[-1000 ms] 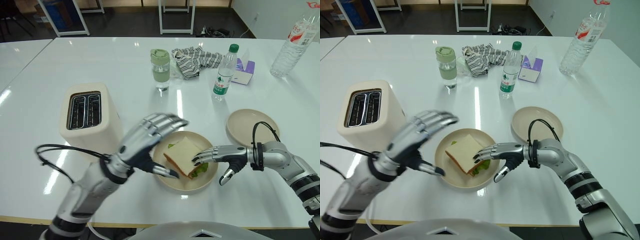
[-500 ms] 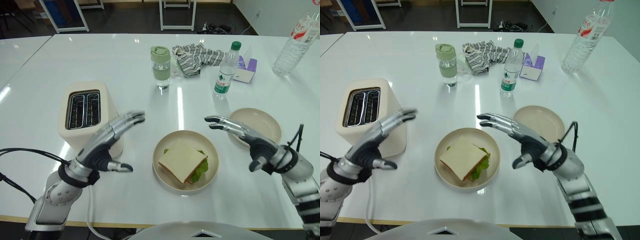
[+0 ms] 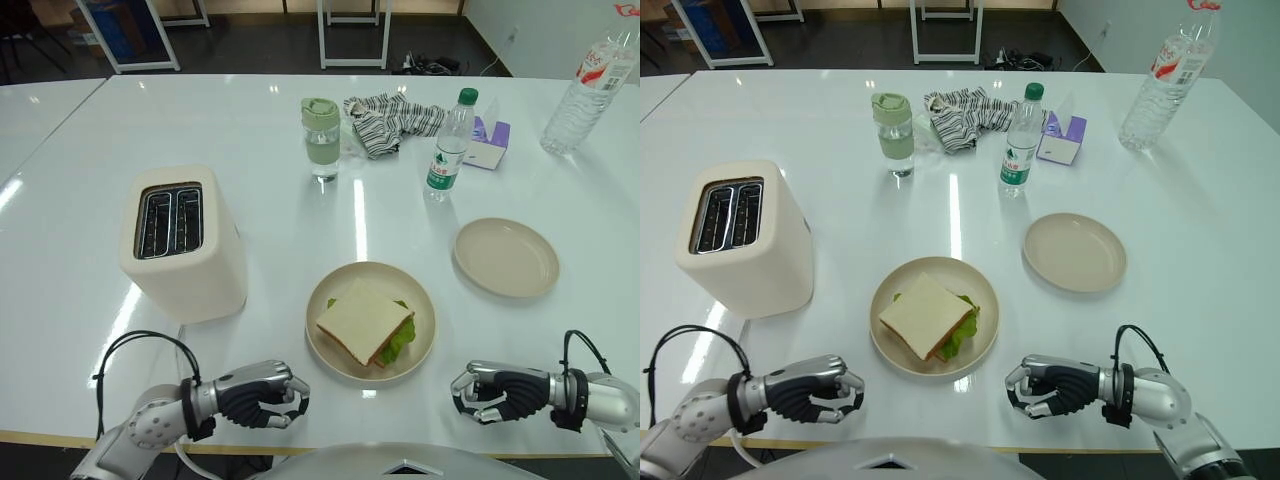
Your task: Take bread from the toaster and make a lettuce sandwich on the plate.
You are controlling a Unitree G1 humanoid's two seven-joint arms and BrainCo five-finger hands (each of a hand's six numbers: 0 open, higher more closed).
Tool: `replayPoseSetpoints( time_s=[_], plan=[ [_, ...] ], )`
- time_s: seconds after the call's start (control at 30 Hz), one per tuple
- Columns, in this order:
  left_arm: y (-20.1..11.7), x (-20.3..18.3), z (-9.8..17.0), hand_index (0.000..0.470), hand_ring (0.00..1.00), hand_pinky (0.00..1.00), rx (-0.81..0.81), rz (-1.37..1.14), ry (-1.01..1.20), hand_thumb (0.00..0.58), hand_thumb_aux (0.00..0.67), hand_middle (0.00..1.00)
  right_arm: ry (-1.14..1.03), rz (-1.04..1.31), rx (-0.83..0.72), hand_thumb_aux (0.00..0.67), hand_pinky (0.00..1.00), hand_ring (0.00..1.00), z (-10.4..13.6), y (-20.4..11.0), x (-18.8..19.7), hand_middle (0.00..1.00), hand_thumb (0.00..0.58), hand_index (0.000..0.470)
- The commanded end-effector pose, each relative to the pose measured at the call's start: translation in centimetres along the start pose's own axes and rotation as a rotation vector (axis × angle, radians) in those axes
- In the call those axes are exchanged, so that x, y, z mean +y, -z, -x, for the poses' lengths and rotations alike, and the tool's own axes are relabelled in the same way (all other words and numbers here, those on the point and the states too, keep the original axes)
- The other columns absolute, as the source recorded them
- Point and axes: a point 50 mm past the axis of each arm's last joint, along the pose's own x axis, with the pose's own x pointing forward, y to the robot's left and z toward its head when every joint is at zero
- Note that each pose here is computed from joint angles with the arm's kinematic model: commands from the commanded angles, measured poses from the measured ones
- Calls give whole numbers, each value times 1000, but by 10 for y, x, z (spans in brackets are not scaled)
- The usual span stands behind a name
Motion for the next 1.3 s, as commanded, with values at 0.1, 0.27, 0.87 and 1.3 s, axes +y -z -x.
replayPoseSetpoints(
  time_s=[0.1, 0.27, 0.87, 1.3],
  plan=[
    [23, 5, -28, 470, 1000, 1000, 68, -107, -60, 580, 670, 1000, 189, 103, 41, 670, 1000, 1000, -37, 16, -22, 1000, 580, 470],
    [40, 18, -38, 470, 1000, 1000, 115, -143, -154, 580, 670, 1000, 372, 165, 86, 670, 1000, 1000, -46, 27, -42, 1000, 580, 470],
    [-49, 114, -3, 0, 0, 0, -363, -106, -824, 0, 0, 0, 1015, 105, -490, 0, 0, 0, -4, -59, -102, 0, 0, 0],
    [-155, 158, -16, 0, 0, 0, -794, -294, -1569, 0, 0, 0, 1415, 441, -966, 0, 0, 0, -21, -164, -124, 0, 0, 0]
  ],
)
